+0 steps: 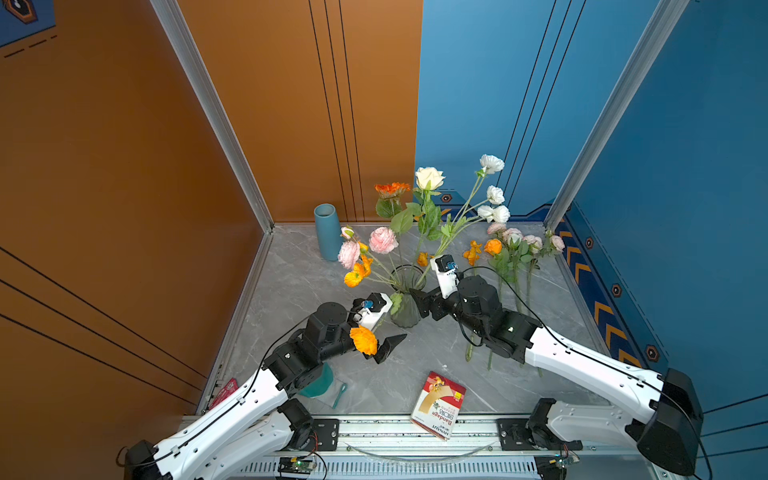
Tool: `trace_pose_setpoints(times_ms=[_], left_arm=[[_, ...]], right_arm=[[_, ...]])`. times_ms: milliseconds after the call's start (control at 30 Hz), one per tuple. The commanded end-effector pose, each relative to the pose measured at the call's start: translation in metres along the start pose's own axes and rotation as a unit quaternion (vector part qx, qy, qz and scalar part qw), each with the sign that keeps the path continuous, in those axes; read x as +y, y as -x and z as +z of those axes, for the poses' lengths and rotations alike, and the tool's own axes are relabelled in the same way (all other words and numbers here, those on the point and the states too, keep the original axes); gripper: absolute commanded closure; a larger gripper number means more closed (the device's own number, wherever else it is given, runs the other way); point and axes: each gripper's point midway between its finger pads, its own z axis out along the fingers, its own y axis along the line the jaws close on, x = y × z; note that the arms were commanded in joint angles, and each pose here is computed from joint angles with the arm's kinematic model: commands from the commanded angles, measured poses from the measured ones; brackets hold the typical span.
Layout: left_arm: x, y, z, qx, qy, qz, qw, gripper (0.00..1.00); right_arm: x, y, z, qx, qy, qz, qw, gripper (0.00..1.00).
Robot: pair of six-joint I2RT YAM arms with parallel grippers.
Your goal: Arrange the flowers into the vase
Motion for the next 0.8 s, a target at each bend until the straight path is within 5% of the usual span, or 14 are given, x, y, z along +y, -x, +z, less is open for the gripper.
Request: trace_pose_setpoints(times_ms=[0,167,767], left_arm=[[0.017,-0.02,0.013,0.006,0.05,-0.018,0.999,0.02],[0.03,-0.021,0.029,-0.066,0.08,-0.022,0.994,0.02],[0.078,0.017,0.103,-0.164,0.141,0.003,0.976,0.02]], right_arm=[[-0.004,-0.007,-0.021,0.009,-0.001,0.015,1.0,0.06],[-0.011,-0.021,-0.047,0.016,-0.004,0.016,1.0,0.04],[-0.012,-0.068,-0.074,0.0,0.028,0.008,1.0,0.0]])
